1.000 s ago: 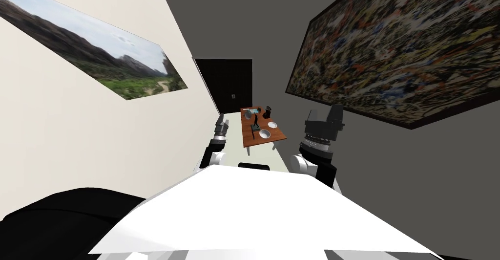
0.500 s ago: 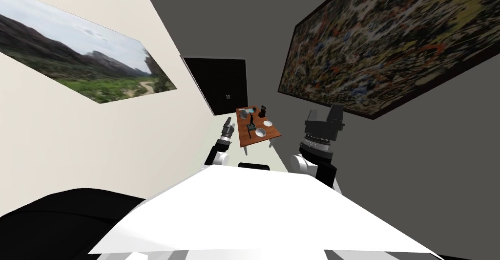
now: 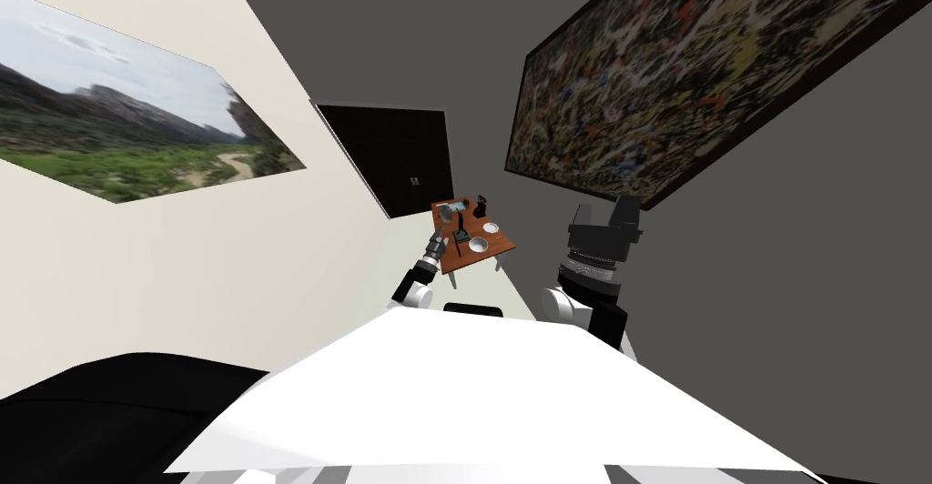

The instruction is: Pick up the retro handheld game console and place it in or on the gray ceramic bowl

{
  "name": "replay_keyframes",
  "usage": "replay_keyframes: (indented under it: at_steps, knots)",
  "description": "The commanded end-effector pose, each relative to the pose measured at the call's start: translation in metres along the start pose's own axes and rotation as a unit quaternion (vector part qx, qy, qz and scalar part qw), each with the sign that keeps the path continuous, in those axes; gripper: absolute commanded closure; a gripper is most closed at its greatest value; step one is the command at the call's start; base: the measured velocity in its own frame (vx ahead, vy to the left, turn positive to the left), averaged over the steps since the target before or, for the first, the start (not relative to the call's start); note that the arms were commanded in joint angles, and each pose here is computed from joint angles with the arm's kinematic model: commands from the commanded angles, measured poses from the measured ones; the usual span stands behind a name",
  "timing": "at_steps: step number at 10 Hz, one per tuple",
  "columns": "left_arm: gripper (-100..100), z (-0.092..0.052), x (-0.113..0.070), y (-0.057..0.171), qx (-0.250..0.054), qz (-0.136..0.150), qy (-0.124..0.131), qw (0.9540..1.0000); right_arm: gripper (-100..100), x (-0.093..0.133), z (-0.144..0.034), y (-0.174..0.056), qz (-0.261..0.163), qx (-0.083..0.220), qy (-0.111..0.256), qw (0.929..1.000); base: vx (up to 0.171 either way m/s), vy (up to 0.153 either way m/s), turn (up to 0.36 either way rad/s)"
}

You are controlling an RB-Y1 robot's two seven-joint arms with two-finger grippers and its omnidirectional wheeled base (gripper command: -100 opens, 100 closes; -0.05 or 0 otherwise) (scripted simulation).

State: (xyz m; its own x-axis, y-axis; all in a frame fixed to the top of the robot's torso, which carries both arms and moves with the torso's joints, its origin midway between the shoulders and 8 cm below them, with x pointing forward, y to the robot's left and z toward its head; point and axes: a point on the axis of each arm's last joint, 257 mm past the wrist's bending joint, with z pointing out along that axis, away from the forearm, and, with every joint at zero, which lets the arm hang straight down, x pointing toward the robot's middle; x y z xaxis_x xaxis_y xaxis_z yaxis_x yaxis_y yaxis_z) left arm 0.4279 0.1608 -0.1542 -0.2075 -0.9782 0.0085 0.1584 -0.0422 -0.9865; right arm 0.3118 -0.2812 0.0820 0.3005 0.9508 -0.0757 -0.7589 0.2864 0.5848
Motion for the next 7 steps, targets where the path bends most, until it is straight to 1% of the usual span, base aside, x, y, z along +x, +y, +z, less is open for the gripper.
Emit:
replay_keyframes:
  at_steps: [1,3,7]
  knots:
    - [-100,-0.0024,0.0136,0.0267,-0.035,-0.016,0.021,0.9991,0,0.0000,0.0000,0.0000,0.000,0.000,0.000,1.0000,-0.007,-0.017,-0.095]
    - [-100,-0.0024,0.0136,0.0267,-0.035,-0.016,0.021,0.9991,0,0.0000,0.0000,0.0000,0.000,0.000,0.000,1.0000,-0.013,-0.021,-0.109]
    - [-100,-0.0024,0.0136,0.0267,-0.035,-0.016,0.021,0.9991,0,0.0000,0.0000,0.0000,0.000,0.000,0.000,1.0000,0.005,-0.001,-0.005]
